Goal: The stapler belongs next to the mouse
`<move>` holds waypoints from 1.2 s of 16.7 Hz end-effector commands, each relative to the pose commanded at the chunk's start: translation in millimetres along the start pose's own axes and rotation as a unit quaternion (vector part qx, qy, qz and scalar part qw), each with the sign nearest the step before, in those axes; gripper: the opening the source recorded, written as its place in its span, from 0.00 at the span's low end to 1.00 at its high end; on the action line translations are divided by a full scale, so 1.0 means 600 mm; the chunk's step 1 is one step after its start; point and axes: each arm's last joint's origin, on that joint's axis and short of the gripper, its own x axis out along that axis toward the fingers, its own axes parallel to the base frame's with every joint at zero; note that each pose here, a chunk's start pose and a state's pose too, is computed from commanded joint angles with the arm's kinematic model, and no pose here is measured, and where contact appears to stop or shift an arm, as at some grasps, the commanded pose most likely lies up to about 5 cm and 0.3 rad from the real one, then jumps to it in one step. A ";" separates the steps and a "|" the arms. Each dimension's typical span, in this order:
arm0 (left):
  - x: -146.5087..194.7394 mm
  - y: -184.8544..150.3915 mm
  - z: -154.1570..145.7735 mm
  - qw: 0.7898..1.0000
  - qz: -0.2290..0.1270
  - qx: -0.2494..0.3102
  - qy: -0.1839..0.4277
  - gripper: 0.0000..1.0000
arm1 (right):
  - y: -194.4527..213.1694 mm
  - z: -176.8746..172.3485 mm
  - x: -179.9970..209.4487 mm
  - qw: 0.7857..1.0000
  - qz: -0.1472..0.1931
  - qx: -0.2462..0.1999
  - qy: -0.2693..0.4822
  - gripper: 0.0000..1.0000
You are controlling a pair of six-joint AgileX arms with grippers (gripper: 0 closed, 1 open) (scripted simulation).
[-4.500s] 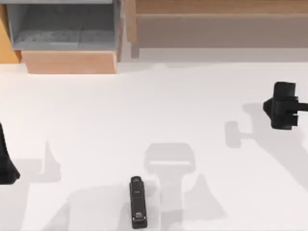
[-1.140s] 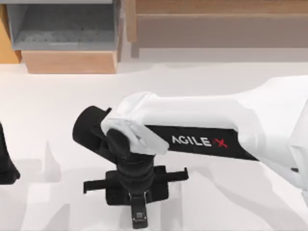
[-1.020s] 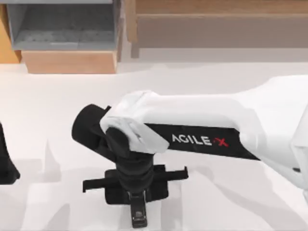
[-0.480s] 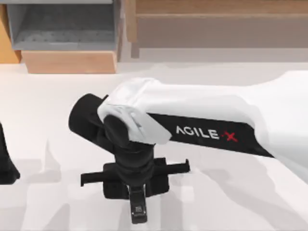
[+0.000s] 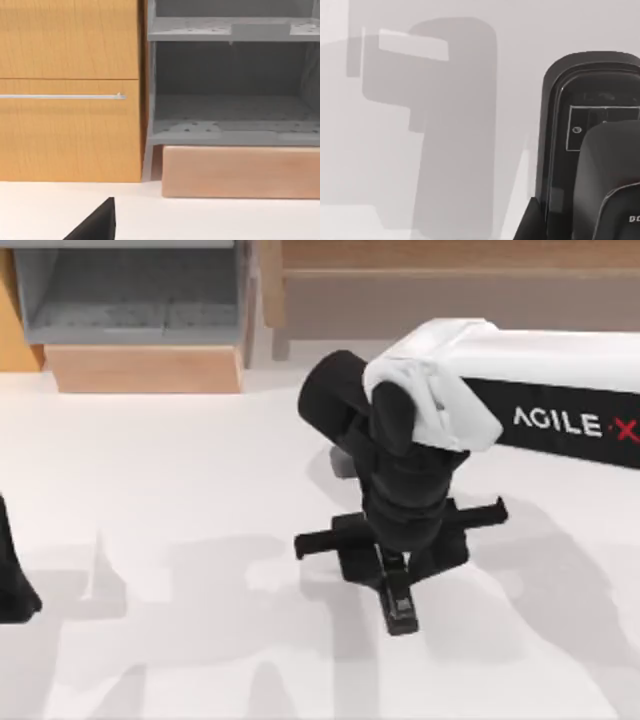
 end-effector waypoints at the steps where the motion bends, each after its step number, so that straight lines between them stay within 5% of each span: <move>1: 0.000 0.000 0.000 1.000 0.000 0.000 0.000 1.00 | -0.043 0.015 -0.003 1.000 0.000 0.011 0.000 0.00; 5: 0.000 0.000 0.000 1.000 0.000 0.000 0.000 1.00 | -0.263 0.057 -0.010 0.994 0.001 0.107 -0.002 0.00; 9: 0.000 0.000 0.000 1.000 0.000 0.000 0.000 1.00 | -0.427 0.008 -0.010 0.993 0.000 0.121 0.004 0.00; 14: 0.000 0.000 0.000 1.000 0.000 0.000 0.000 1.00 | -0.486 -0.053 -0.013 0.996 0.000 0.094 -0.003 0.00; 20: 0.000 0.000 0.000 1.000 0.000 0.000 0.000 1.00 | -0.483 -0.054 -0.012 0.996 0.000 0.089 -0.001 0.00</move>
